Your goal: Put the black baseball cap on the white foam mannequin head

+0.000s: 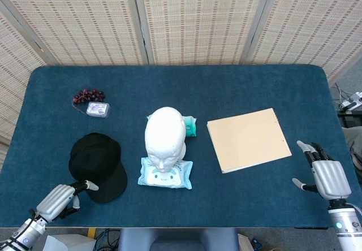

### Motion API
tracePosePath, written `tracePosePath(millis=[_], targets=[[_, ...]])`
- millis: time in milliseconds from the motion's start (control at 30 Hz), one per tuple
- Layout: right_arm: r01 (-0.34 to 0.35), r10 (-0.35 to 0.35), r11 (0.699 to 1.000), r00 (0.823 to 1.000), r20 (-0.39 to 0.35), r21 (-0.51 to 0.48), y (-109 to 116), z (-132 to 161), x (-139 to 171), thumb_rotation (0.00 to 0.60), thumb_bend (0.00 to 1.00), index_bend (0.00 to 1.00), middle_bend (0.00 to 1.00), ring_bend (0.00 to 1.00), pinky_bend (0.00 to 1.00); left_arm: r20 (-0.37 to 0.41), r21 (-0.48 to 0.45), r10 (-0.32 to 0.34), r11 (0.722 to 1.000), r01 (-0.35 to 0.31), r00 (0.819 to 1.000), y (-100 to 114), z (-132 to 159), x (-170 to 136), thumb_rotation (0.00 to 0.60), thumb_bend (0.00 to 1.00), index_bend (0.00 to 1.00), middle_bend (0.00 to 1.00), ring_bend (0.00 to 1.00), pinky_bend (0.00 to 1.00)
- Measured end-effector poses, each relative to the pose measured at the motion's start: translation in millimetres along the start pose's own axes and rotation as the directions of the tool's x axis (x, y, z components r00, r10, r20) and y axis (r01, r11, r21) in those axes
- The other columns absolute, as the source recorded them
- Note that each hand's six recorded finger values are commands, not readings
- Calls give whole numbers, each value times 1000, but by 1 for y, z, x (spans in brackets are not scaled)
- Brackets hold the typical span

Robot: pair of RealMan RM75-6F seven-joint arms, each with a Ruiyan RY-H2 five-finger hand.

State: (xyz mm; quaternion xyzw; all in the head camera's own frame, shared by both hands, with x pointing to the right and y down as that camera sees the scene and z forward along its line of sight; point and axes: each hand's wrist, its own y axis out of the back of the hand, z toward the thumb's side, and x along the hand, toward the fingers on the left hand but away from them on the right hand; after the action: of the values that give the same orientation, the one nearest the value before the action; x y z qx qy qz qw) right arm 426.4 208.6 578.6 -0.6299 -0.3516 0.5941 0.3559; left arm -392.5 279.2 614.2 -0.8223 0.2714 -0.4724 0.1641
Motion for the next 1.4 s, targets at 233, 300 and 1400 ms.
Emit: tracePosePath(millis=[233,300,1400], targets=[[0,0,1000,1000,1,-1,0,0,0,600,0,61,211,113,385,-40,-23,-8,1000,7,999,0,-13,11,600,991,258,240,273,431],[-1,1,1000,1000,0,0,0,0,0,600,0,61,211,113,384,-49,-29,-10,1000,9,999,0,-16,13,600,991,257,239,273,429],[-2,2,1000,1000,0,1,0,0,0,600,0,61,211,114,384,-206,20,151,988,-150,967,27,-58,24,600,989,257,180,221,381]])
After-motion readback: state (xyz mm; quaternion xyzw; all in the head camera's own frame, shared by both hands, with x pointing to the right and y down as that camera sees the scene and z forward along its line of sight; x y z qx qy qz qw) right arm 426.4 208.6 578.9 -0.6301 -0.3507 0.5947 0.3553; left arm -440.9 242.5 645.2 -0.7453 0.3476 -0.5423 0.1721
